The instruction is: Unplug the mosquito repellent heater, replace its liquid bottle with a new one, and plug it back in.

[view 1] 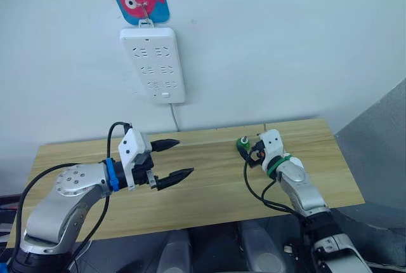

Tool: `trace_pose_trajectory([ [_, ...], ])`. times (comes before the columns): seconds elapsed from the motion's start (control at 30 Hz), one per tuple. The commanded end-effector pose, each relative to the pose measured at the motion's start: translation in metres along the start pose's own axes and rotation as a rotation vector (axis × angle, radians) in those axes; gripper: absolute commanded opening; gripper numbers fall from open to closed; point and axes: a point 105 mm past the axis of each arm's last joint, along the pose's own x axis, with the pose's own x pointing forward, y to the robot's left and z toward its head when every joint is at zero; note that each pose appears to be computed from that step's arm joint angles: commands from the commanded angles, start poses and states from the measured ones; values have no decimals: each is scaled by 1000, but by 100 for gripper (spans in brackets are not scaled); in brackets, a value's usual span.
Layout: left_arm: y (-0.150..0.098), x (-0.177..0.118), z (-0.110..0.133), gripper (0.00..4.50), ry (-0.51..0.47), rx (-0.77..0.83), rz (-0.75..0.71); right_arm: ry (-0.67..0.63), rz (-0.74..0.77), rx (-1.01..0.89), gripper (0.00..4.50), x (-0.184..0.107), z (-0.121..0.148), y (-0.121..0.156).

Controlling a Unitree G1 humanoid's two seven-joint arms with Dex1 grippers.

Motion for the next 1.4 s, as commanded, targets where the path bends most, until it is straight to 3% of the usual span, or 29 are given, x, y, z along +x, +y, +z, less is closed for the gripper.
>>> trace_pose_trajectory([
  [0.03,5,-17,11,450,-13,52,77,-124,46,-25,437,-20,42,4],
  [0.1,4,-25,8,450,0,46,112,-155,92,-44,437,-33,56,11],
  [0.2,-1,-47,2,450,31,27,207,-197,282,-165,437,-59,88,33],
  [0.37,-14,-76,-12,450,87,6,312,-151,590,-342,437,-86,100,59],
  [0.57,-16,-113,-36,450,162,-36,493,-41,882,-417,437,-102,105,75],
  [0.83,-7,-132,-72,450,205,-166,700,-9,953,-441,437,-93,114,90],
  [1.0,2,-129,-97,450,278,-135,624,-47,929,-416,437,-84,124,104],
  [1.2,31,-129,-125,450,346,-110,579,-40,923,-381,437,-85,126,114],
  [1.4,51,-101,-140,450,355,-62,482,-34,935,-364,437,-89,129,122],
])
